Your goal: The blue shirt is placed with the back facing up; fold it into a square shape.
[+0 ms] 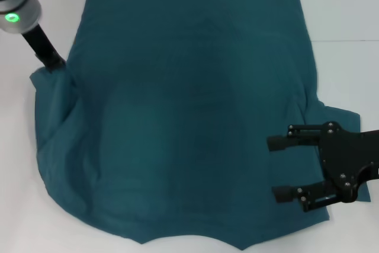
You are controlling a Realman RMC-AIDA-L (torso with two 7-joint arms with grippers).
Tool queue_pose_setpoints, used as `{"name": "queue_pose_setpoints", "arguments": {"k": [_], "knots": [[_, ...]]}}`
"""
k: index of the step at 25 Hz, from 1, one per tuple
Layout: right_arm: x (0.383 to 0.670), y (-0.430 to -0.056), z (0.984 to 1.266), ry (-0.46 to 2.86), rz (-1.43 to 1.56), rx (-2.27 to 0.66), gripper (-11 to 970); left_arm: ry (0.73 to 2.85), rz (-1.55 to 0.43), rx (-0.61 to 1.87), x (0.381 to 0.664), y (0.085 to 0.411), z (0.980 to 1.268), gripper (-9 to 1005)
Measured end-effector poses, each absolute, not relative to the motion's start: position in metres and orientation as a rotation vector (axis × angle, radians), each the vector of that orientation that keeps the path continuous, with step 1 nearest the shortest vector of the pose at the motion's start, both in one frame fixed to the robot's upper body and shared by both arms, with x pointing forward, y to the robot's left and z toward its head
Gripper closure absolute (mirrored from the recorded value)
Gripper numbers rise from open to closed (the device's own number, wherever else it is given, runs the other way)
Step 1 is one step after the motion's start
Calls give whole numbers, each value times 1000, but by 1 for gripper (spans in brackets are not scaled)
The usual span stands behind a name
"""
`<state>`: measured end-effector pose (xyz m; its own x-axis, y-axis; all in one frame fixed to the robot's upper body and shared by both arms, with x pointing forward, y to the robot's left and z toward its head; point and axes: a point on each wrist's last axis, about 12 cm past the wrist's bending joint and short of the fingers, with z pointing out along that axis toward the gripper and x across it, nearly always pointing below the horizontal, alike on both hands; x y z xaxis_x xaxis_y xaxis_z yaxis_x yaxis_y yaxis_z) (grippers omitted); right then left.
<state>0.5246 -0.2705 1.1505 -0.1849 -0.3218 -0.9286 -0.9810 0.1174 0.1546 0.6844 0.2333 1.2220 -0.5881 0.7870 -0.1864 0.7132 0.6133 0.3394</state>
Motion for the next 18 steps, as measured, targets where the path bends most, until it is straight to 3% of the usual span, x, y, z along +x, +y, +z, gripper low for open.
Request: {"name": "queue_pose_setpoints", "arguments": {"k": [10, 17, 18], "knots": [[525, -268, 1149, 1606, 1089, -1307, 52, 2493, 278, 1370, 666, 165, 1189, 852], [526, -267, 1148, 1591, 1074, -1318, 52, 2440, 201, 1382, 659, 141, 1186, 821], [526, -268, 1148, 1588, 1072, -1319, 52, 2438, 197, 1371, 660, 141, 1187, 782]]}}
